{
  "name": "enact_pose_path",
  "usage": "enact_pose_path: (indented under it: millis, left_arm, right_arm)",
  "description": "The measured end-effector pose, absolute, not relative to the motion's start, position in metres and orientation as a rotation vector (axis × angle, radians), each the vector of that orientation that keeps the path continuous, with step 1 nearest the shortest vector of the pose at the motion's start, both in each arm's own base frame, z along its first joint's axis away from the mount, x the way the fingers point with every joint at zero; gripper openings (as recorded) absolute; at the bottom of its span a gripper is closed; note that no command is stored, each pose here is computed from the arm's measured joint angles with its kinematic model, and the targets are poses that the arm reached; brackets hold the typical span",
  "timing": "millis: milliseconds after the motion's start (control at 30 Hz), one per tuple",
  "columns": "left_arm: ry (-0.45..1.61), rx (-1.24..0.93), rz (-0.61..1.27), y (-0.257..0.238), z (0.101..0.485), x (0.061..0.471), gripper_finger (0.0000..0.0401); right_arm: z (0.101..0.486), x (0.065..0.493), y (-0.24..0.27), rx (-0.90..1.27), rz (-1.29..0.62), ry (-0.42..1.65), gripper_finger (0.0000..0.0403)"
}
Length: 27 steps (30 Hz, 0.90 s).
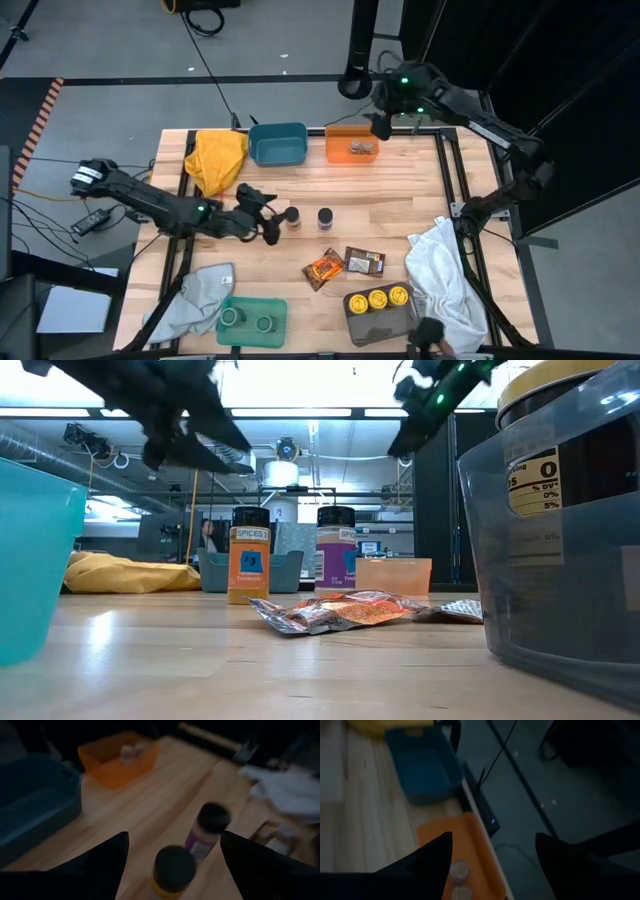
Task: Sort spices by type
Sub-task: Put the left black seasoning bottle into the blue bin
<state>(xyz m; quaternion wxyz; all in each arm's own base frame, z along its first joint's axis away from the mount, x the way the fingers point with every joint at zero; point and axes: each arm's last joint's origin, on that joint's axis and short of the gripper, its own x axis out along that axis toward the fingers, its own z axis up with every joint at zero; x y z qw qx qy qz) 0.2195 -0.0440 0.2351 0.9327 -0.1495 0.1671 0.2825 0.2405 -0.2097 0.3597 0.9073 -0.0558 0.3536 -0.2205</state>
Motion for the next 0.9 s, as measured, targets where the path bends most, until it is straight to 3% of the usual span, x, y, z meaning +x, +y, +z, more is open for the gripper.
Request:
enact_pose_path:
  millis: [367,900]
  left_arm:
    - [0.496,-0.224,0.618,-0.039,0.203,0.255,0.0321]
    - [0.577,-0.235,0.557,-0.043,0.18,0.267,0.0318]
  right_arm:
    - [0.407,0.202,-0.176,-0.104,-0.519,0.571,0.0288]
    - [0.385,0.199,-0.174,-0.03,-0.503,0.706,0.0276]
